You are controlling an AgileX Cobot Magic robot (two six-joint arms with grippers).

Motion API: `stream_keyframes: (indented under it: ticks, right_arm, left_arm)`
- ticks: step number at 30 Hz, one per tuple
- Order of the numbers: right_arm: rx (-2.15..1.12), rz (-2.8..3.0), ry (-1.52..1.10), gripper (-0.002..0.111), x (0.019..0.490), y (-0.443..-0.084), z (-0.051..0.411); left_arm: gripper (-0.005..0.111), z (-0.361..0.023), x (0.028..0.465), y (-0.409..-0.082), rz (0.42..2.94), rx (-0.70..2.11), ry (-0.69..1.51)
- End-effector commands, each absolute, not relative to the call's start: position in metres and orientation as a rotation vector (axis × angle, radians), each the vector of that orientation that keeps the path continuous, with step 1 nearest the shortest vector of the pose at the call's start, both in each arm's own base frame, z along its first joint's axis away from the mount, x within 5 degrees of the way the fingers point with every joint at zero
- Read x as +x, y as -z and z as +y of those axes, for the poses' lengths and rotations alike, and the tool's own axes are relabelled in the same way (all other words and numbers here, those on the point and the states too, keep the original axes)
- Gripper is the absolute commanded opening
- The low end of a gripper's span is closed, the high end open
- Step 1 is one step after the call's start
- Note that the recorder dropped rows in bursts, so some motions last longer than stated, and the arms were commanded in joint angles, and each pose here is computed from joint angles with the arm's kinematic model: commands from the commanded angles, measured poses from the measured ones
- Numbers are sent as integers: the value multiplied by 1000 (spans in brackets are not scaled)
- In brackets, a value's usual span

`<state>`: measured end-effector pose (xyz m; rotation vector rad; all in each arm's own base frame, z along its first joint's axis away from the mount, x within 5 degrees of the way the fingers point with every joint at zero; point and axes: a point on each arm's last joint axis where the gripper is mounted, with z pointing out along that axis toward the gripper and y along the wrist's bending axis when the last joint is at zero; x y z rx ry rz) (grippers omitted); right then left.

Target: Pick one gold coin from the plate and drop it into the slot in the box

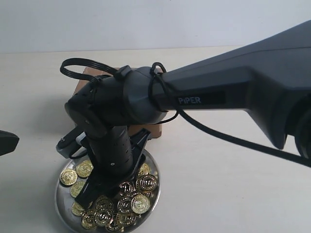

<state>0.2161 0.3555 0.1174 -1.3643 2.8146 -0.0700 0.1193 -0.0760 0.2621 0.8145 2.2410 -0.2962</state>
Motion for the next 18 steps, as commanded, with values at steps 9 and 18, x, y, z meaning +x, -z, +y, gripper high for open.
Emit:
stream_keyframes:
  ticks: [9,18]
  right_arm:
    - [-1361,2829,88,39,216,-113,355]
    - [-1351,2805,66,37,216,-127,355]
  left_arm:
    - [0,-77,119,-265,2226,815,303]
    - [0,-77,119,-265,2226,815,303]
